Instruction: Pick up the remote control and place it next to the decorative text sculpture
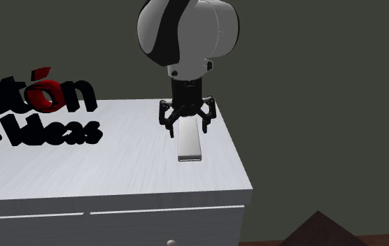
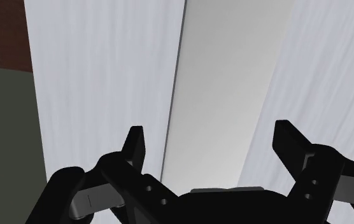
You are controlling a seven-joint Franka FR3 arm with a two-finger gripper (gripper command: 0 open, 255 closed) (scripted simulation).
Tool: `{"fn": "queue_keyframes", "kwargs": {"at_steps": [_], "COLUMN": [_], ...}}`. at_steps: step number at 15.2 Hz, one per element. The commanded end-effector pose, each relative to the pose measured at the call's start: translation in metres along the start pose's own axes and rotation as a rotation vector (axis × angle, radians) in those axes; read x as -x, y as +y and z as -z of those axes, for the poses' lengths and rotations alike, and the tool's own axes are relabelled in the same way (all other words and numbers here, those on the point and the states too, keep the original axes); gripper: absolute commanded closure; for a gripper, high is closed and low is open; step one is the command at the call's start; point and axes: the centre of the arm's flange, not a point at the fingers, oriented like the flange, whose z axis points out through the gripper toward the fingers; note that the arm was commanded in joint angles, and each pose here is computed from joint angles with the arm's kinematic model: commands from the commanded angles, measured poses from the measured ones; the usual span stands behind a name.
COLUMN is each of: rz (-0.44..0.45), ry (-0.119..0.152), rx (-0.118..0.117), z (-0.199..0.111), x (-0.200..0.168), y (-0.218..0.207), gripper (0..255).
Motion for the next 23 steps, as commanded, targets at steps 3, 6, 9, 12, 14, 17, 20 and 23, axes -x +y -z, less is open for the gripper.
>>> {"fn": "queue_keyframes", "kwargs": {"at_steps": [3,6,9,12,14,17,20,23], "rz": [0.0,0.0,0.0,0.0,0.0,0.0,0.0,0.0], "ry": [0.0,0.0,0.0,0.0,0.0,0.0,0.0,0.0], "rx": [0.0,0.0,0.0,0.0,0.0,0.0,0.0,0.0], "z": [0.0,0.0,0.0,0.005,0.016,0.032,0.047,0.063], "x": [0.0,0.0,0.0,0.0,0.0,0.0,0.0,-0.001], "y": [0.0,0.0,0.0,0.0,0.0,0.001,0.001,0.001], "gripper": [255,255,255,255,255,255,255,255]}}
